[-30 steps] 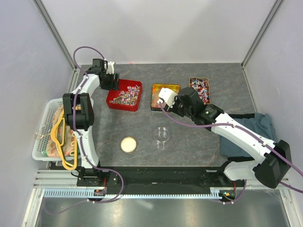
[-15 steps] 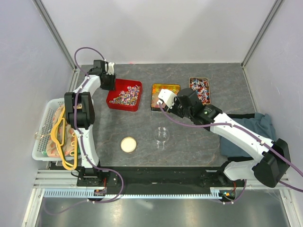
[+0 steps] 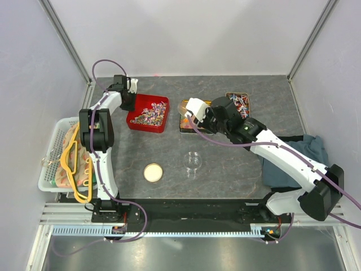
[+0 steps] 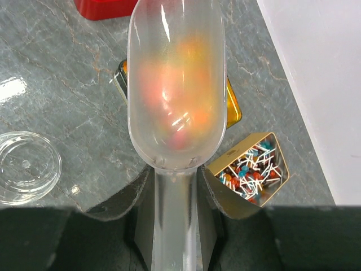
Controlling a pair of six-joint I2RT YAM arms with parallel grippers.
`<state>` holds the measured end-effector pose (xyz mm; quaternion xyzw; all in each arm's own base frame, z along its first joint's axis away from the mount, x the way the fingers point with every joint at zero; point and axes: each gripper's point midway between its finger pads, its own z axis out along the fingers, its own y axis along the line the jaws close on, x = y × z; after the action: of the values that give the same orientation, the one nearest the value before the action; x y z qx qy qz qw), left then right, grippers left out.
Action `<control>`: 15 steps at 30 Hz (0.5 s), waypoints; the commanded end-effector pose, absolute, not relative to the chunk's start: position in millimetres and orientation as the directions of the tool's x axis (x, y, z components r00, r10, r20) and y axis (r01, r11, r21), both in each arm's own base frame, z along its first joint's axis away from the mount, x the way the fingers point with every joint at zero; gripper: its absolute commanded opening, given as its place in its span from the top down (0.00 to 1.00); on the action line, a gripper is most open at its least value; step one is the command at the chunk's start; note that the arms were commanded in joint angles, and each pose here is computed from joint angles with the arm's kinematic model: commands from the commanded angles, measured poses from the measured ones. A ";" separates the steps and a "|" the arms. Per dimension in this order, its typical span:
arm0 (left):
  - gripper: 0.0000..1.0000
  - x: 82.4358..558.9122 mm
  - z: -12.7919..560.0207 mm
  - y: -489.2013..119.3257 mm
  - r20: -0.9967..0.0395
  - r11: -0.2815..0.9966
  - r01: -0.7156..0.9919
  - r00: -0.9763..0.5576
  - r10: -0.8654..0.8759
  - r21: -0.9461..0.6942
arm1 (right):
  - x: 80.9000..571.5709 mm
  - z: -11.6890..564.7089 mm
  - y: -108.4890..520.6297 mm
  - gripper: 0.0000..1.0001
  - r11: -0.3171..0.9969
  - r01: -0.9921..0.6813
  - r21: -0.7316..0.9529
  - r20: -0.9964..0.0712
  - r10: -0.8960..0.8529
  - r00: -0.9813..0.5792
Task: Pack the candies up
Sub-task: Pick up the storage box at the center of the board.
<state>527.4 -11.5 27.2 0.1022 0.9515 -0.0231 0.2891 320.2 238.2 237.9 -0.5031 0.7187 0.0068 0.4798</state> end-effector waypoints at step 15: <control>0.98 542.2 83.9 -18.1 -0.654 0.932 0.348 -0.682 0.328 0.103 | 336.3 265.7 256.3 1.00 0.369 -0.724 -0.582 -0.569 -0.822 0.038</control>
<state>528.5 -9.7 27.9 0.1406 0.9464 -0.0098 0.2906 330.6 251.1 252.1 -0.5322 0.7140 -0.0070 0.4549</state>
